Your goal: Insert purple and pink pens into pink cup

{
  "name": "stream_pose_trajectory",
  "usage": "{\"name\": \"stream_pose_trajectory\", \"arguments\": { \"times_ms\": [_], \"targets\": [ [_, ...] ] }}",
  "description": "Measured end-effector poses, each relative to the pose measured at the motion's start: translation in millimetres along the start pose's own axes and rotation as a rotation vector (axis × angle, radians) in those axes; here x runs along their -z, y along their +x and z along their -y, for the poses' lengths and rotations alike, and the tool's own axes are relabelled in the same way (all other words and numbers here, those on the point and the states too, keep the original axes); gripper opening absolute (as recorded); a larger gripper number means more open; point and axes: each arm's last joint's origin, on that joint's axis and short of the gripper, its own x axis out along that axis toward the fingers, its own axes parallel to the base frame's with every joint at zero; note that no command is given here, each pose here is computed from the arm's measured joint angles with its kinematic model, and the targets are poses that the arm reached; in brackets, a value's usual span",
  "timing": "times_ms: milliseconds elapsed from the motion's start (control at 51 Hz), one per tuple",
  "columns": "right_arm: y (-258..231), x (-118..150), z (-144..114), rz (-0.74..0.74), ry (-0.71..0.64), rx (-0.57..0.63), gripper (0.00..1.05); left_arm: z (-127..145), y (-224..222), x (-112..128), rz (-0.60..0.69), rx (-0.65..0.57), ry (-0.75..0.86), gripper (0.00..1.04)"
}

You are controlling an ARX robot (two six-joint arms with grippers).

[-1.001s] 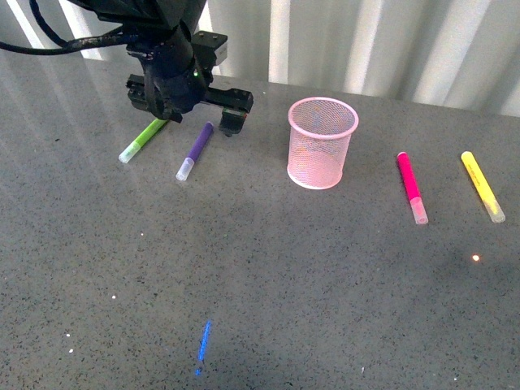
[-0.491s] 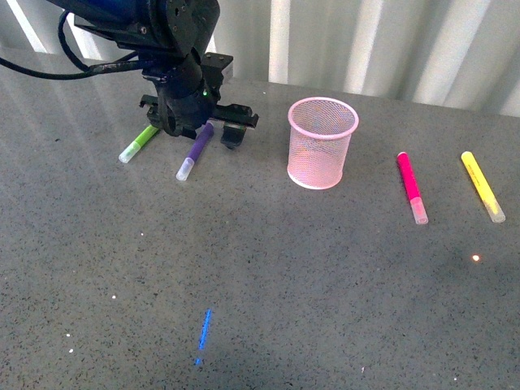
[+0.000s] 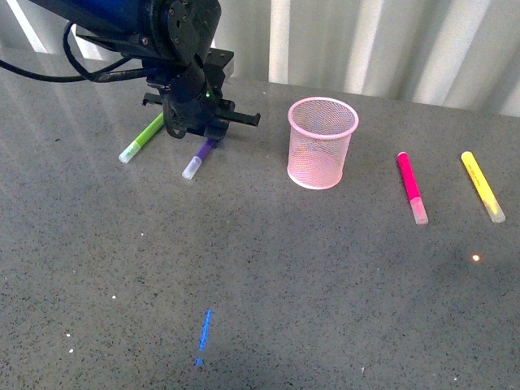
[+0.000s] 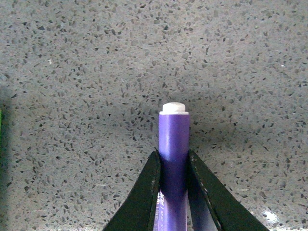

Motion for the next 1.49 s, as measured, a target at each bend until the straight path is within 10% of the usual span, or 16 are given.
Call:
{"name": "stream_pose_trajectory", "arguments": {
  "times_ms": [373,864,1492],
  "targets": [
    [0.0,0.0,0.0,0.0,0.0,0.0,0.98,-14.1,-24.3,0.7,0.175,-0.075,-0.065,0.12],
    [0.0,0.0,0.0,0.0,0.0,0.0,0.98,-18.9,-141.3,-23.1,0.719,-0.034,-0.235,0.12],
    [0.0,0.0,0.0,0.0,0.0,0.0,0.98,100.0,-136.1,2.2,0.991,0.286,-0.319,0.12]
  ]
}}
